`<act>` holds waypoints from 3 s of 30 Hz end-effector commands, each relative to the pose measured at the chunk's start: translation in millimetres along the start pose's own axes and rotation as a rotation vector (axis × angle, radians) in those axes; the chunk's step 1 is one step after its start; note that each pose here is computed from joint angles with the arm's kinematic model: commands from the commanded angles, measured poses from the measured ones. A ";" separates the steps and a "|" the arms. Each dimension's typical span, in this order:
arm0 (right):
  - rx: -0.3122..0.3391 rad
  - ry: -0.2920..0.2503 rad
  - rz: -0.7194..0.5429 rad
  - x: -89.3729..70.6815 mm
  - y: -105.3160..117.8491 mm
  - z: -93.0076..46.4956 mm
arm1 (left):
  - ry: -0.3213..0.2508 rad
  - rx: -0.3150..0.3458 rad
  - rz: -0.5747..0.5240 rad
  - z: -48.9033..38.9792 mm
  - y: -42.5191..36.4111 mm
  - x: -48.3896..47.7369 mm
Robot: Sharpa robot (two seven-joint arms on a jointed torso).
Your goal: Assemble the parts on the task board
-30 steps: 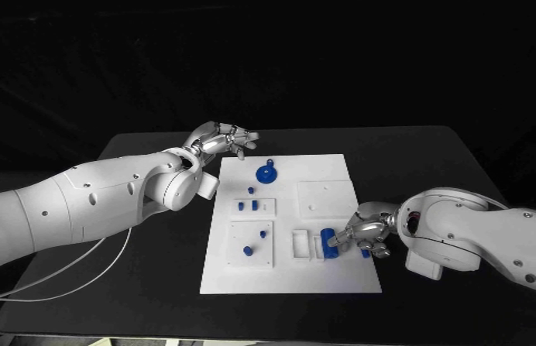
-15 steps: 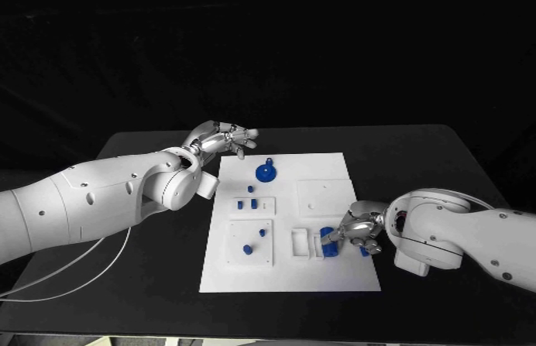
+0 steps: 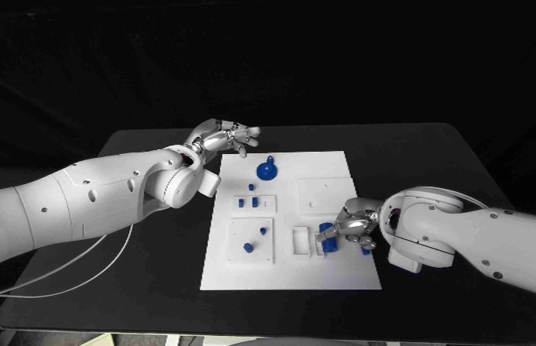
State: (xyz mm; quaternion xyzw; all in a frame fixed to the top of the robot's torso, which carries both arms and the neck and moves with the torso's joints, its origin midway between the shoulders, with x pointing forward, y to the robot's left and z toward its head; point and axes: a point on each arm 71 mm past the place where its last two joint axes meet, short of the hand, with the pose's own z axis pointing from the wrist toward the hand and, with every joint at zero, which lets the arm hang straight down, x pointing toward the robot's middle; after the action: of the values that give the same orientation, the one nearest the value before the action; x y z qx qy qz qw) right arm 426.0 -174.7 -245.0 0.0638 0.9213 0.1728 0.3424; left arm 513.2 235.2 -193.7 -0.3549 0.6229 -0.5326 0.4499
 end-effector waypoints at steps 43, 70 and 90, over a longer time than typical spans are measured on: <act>-0.049 0.079 0.139 4.3 22.3 -9.5 | 0.013 0.006 -0.012 0.2 -0.4 0.2; -0.054 0.089 0.080 6.1 35.5 1.6 | 0.019 0.000 -0.015 -0.4 -0.1 0.5; -0.052 0.088 0.079 9.9 35.4 4.6 | 0.019 0.000 -0.014 -1.0 0.0 -0.1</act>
State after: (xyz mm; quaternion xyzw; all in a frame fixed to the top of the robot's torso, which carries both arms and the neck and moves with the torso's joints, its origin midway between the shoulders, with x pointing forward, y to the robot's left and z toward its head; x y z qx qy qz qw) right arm 422.2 -138.8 -240.2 0.0915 0.9270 0.2134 0.2945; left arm 512.9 237.7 -194.2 -0.3558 0.6250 -0.5327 0.4460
